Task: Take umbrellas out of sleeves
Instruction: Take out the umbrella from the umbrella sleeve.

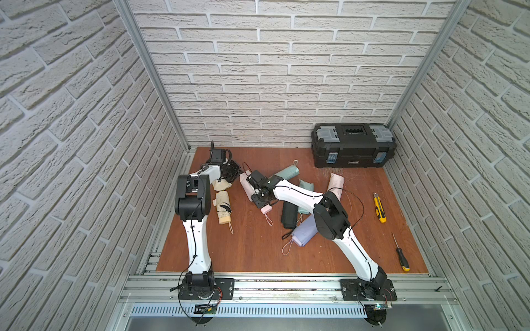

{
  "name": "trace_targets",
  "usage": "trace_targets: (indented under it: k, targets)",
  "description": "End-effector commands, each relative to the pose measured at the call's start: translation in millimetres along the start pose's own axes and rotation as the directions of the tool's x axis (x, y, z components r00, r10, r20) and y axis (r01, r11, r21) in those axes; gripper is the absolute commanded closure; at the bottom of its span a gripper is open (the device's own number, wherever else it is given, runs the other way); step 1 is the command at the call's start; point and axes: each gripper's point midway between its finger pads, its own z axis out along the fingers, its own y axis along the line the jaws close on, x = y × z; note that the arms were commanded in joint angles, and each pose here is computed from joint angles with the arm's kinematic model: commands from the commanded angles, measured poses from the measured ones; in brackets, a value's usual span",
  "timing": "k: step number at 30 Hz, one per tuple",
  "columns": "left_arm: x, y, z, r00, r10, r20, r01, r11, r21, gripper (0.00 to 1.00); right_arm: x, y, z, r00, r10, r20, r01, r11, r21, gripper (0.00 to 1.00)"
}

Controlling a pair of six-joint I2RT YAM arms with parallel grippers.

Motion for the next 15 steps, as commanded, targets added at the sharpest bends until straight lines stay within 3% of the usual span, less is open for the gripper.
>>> trace_targets:
  k: [1,15]
  targets:
    - [-16.9,-9.8,-1.5,0.998,0.046,0.035,-0.046,0.999,0.020,1.00,13.0,11.6,-15.8,1.000,-0.004,-0.022,0.003,1.000,-0.018,0.78]
    - [-48.5,-22.3,-13.6,0.992,0.063,0.110,-0.064,0.998,0.004,1.00,26.1,18.6,-32.1,0.999,0.041,-0.007,-0.041,0.997,-0.064,0.78]
